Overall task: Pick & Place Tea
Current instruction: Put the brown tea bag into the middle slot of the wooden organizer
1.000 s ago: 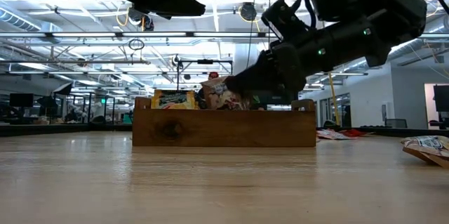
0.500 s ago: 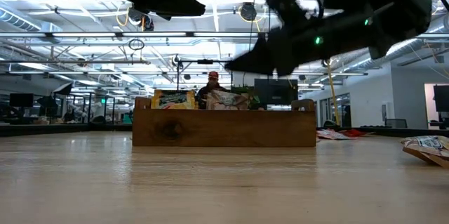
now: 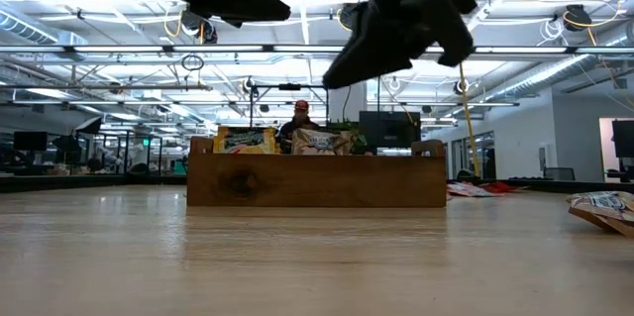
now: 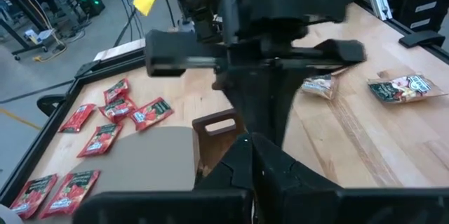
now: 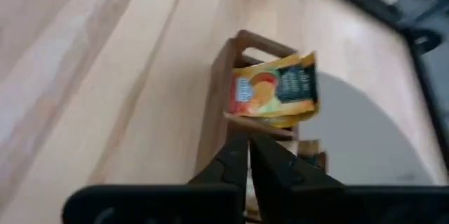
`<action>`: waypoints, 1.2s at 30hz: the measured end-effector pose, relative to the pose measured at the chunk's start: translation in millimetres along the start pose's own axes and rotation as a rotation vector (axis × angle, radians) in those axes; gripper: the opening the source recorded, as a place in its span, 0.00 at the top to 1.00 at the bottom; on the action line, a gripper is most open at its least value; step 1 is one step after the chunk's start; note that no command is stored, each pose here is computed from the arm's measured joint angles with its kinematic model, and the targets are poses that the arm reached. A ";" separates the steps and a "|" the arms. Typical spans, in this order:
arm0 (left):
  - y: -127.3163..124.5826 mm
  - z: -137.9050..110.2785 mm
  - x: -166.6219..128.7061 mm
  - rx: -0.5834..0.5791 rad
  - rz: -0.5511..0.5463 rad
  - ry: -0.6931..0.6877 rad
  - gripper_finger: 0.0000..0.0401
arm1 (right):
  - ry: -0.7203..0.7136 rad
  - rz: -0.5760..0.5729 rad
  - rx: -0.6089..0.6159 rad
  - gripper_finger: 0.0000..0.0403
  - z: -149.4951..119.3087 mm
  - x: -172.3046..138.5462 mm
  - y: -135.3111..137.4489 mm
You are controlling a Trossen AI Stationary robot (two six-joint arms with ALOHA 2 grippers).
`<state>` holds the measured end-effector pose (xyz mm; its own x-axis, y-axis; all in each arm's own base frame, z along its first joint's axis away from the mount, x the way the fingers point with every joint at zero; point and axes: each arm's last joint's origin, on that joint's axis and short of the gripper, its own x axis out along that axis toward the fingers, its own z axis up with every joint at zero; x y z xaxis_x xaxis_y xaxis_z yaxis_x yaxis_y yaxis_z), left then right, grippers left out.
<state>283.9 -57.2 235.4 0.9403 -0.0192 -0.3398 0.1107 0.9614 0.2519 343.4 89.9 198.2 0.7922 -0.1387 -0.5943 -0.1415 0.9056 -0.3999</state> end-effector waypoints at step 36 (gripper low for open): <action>0.4 1.7 0.0 -0.006 0.004 -0.017 0.90 | 0.231 -0.065 -0.017 1.00 -30.4 58.9 -0.7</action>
<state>284.5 -57.3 237.1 0.9461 -0.0203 -0.3233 0.1053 0.9631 0.2477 372.1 69.0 142.3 0.6434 -0.2859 -0.7101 -0.1067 0.8851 -0.4530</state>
